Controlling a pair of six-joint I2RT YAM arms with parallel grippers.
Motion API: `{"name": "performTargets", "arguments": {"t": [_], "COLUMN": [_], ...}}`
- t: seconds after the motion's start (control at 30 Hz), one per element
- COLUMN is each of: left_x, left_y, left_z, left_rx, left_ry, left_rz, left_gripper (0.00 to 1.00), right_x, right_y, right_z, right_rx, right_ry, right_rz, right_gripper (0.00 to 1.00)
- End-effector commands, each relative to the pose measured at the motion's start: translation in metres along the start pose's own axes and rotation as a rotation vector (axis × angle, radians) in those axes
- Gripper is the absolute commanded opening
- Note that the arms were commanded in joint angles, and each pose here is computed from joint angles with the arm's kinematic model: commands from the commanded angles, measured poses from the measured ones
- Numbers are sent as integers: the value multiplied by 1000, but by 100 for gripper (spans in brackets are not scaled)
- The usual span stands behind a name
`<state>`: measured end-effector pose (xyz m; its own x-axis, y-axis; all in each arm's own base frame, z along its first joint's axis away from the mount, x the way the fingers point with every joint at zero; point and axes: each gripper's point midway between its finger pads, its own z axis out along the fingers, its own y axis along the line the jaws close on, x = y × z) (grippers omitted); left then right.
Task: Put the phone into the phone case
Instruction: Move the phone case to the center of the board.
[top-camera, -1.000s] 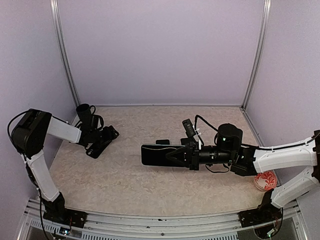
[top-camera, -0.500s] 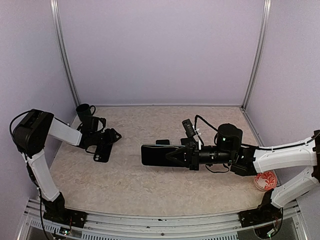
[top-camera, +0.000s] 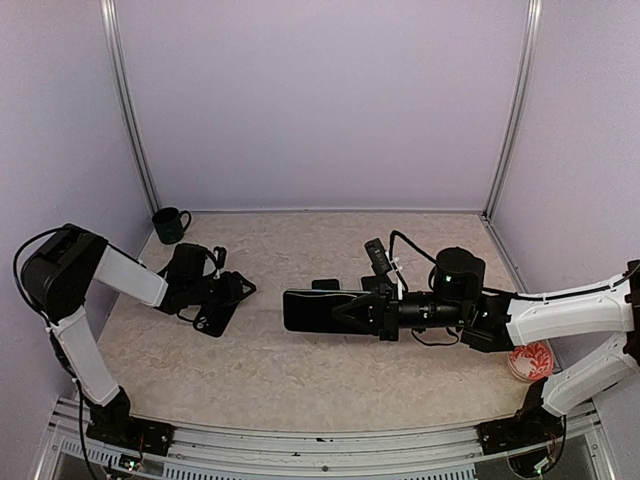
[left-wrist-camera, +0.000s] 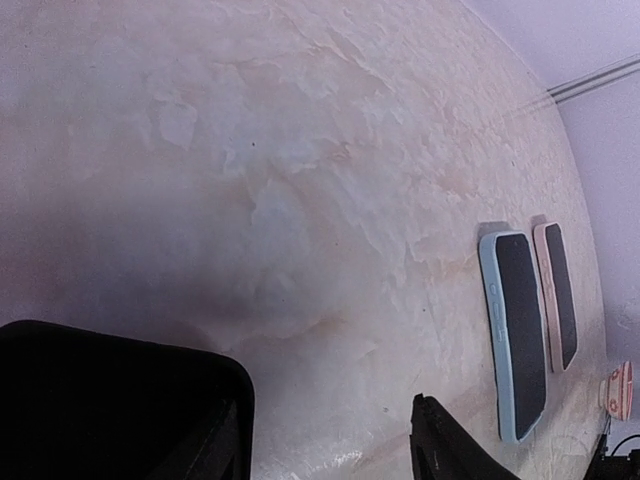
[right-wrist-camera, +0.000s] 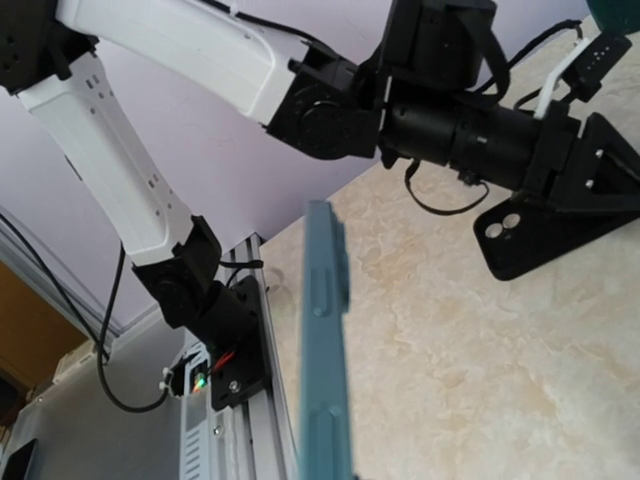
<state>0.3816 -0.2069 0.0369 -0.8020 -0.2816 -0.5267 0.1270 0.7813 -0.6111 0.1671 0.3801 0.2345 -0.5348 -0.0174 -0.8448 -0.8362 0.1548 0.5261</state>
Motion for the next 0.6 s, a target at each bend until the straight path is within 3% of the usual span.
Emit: {"name": "performTargets", "arguments": {"t": [0.0,0.57], "left_x": [47,98], "left_y": [-14,-74], "left_z": [-4,-32], "left_rx": [53,215], "left_ry": [137,256], "left_rz": [6,149], "left_gripper": [56,52], "right_x": [-18,-23], "right_y": [10,9], "right_z": [-7,-12], "right_rx": [-37,-36], "right_ry": [-68,-83], "right_rz": [-43,-55], "right_gripper": [0,0]}}
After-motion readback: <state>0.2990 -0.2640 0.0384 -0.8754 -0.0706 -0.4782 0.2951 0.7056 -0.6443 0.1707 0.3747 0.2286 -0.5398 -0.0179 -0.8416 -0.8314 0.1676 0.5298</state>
